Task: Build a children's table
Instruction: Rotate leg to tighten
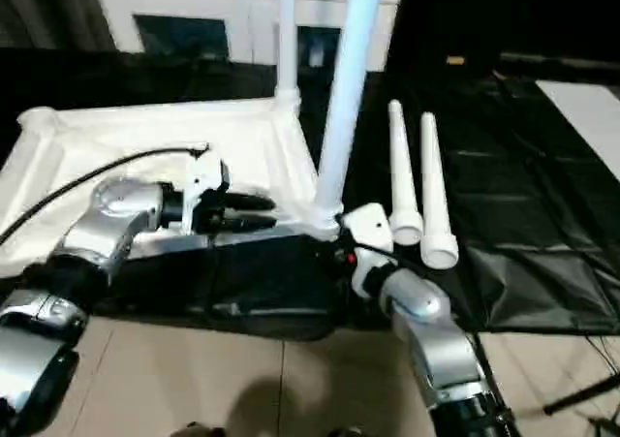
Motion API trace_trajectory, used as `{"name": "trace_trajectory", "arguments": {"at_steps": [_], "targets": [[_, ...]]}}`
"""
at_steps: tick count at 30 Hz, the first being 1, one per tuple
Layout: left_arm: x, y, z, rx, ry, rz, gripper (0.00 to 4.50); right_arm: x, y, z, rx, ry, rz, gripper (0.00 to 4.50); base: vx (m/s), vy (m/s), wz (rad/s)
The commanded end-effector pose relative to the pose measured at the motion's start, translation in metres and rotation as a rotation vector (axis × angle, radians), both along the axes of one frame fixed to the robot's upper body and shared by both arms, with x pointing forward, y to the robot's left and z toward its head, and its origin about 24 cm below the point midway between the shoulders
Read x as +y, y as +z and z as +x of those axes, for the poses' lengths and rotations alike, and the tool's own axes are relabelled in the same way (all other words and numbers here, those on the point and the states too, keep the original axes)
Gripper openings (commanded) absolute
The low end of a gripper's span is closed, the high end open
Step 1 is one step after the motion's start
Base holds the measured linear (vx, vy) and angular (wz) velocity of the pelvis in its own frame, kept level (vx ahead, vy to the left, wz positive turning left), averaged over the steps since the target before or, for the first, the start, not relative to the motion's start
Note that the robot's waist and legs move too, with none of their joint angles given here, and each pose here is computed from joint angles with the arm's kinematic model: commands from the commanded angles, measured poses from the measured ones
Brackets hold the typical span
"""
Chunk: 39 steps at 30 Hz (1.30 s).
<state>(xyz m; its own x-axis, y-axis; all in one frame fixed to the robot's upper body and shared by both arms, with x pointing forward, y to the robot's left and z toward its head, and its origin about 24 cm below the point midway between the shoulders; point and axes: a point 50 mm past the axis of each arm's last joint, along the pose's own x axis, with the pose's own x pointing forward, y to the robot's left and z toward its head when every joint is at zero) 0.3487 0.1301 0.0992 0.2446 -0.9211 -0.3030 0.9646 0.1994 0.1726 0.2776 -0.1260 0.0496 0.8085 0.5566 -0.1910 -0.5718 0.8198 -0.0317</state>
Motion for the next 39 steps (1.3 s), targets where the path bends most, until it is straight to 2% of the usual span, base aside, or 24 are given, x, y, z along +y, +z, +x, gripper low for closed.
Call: {"name": "trace_trajectory", "arguments": {"at_steps": [1,26,27,29,30,31,39], "targets": [[-0.004,0.01,0.002,-0.031,-0.019,-0.016,1.84,0.0,0.005,0.0,-0.02,0.011,0.009,3.32,0.0,0.0,0.0],[-0.004,0.01,0.002,-0.031,-0.019,-0.016,4.19,0.0,0.005,0.0,-0.02,0.011,0.009,3.32,0.0,0.0,0.0],[0.001,0.013,-0.006,0.007,-0.032,-0.019,4.19,0.0,0.006,-0.001,-0.023,0.023,0.012,3.32,0.0,0.0,0.0],[0.039,0.002,0.005,0.014,0.467,0.011,4.19,0.007,0.017,-0.003,-0.035,0.141,0.03,3.32,0.0,0.0,0.0],[0.053,-0.003,0.007,0.008,0.62,0.025,4.19,0.009,0.019,-0.004,-0.037,0.176,0.035,3.32,0.0,0.0,0.0],[0.061,-0.008,0.007,0.0,0.708,0.058,4.19,0.011,0.02,-0.005,-0.035,0.195,0.04,3.32,0.0,0.0,0.0],[0.062,-0.006,0.001,0.026,0.667,0.078,4.19,0.011,0.02,-0.005,-0.032,0.204,0.04,3.32,0.031,-0.068,0.02]]}}
